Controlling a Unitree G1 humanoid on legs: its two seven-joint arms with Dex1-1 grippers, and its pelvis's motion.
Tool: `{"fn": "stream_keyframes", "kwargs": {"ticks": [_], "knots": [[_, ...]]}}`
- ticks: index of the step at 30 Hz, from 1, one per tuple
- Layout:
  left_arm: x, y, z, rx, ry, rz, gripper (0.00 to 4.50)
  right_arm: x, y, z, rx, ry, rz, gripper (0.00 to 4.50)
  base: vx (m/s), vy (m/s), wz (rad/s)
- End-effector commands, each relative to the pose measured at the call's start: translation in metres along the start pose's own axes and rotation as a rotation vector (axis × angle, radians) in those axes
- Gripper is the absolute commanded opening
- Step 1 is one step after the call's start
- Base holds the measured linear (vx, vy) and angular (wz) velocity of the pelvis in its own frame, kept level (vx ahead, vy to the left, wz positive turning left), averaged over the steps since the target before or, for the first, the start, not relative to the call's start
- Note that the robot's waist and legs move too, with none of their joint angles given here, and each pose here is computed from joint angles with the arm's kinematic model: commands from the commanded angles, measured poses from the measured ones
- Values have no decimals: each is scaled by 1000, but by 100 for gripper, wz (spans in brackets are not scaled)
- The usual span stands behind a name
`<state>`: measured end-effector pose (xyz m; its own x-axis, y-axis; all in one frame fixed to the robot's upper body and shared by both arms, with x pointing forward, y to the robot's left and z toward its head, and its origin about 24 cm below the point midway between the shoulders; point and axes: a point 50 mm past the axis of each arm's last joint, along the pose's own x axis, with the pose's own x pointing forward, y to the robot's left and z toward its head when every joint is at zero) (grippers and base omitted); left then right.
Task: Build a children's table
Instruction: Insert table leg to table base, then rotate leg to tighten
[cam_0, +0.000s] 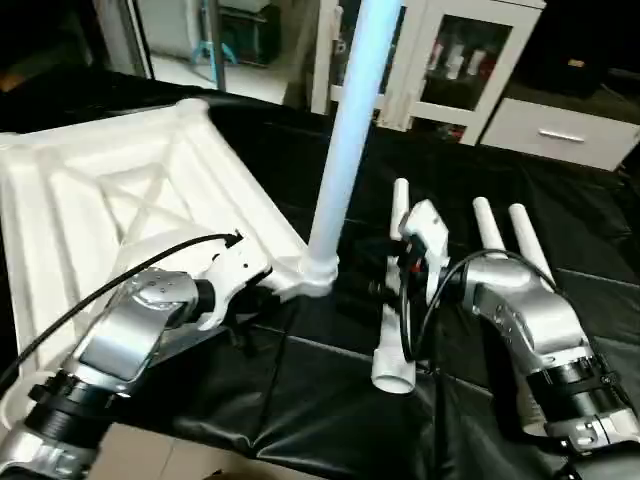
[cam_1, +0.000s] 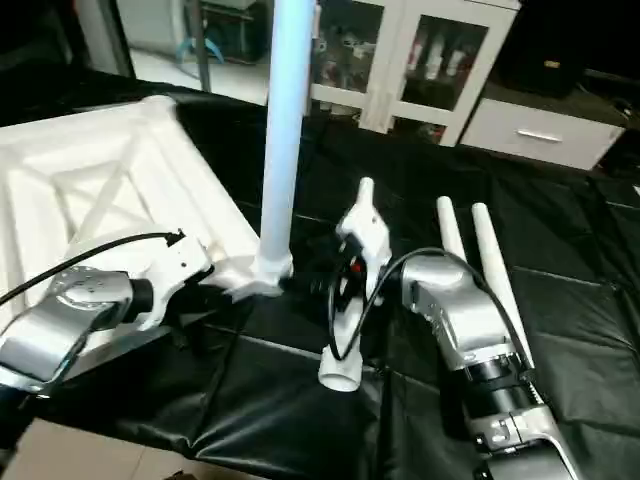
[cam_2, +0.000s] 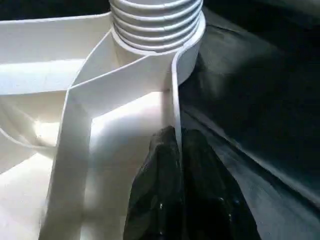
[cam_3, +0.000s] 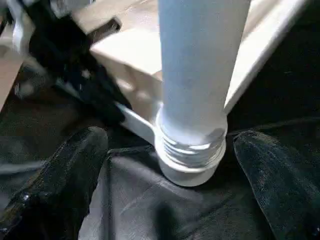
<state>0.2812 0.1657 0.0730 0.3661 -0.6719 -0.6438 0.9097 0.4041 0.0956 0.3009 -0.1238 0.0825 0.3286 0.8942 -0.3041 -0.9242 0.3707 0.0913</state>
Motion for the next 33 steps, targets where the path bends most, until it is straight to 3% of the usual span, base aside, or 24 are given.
{"fn": "stream_keyframes", "kwargs": {"ticks": [1, 10, 21, 23, 26, 33], "knots": [[6, -10, 14, 73, -56, -101, 0, -2, 3, 3, -41, 16, 28, 445, 0, 0, 0], [5, -10, 16, 120, -49, -167, 0, 10, 4, 0, -85, 43, 37, 445, 0, 0, 0], [4, -7, 15, 128, -49, -158, 0, 14, 6, 8, -93, -13, 66, 445, 0, 0, 0], [4, -7, 14, 127, -49, -156, 0, 14, 6, 8, -93, -14, 67, 410, 0, 0, 0], [3, -6, 13, 124, -45, -155, 0, 11, 5, 7, -92, -21, 69, 405, 0, 0, 0], [2, -5, 11, 123, -39, -153, 0, 7, 5, 7, -92, -31, 76, 347, 0, 0, 0]]}}
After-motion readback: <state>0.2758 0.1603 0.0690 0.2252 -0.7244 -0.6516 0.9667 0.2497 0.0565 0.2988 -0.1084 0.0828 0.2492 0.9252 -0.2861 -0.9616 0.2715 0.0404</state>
